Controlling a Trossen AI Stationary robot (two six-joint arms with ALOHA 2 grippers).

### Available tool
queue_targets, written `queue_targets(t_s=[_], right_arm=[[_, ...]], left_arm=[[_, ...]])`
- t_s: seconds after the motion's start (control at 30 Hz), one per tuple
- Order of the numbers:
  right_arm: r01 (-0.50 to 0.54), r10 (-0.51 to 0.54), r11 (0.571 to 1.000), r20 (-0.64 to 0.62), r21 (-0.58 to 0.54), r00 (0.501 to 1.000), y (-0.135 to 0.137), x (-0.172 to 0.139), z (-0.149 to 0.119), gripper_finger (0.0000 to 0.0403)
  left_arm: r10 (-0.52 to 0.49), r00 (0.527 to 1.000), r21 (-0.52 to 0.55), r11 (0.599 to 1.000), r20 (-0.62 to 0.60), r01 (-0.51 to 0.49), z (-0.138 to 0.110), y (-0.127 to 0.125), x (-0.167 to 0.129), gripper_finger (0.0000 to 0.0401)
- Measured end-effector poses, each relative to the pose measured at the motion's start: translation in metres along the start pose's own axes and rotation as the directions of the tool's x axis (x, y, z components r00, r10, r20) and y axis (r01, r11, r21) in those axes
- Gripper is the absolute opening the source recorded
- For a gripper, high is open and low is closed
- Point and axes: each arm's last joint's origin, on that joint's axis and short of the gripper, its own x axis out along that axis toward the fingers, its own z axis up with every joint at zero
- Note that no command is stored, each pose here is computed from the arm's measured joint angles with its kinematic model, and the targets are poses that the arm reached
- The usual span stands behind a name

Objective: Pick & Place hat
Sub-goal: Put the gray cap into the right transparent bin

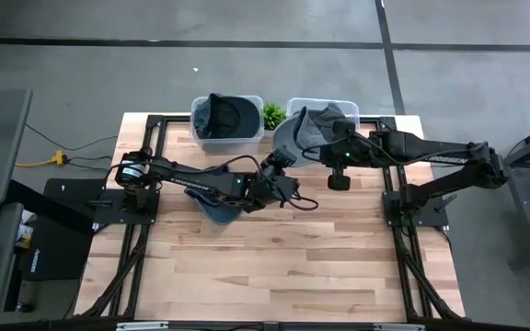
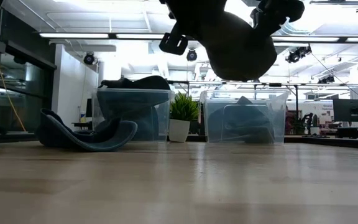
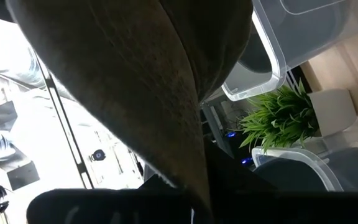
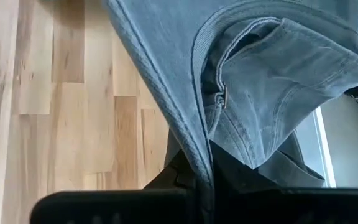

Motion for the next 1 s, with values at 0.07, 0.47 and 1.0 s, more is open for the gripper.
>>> queue_targets(t_s=[0.07, 0.47, 1.0], right_arm=[[0.008, -0.008, 1.000, -0.001, 0.000, 1.000, 0.000, 0.000, 0.000, 0.0007], [0.031, -0.031, 1.000, -0.004, 0.002, 1.000, 0.000, -0.001, 0.000, 0.0003], [0.257, -0.244, 0.964, -0.153, 0.072, 0.958, -0.005, -0.002, -0.012, 0.0003]], left_arm=[[-0.001, 1.000, 0.000, 1.000, 0.008, 0.001, 0.000, 0.000, 0.000, 0.0011], [-0.001, 0.991, -0.047, 0.999, 0.132, 0.007, 0.004, 0.003, -0.001, 0.0136], [0.007, 0.999, -0.126, 0.992, -0.037, -0.012, -0.001, 0.000, 0.000, 0.0268]])
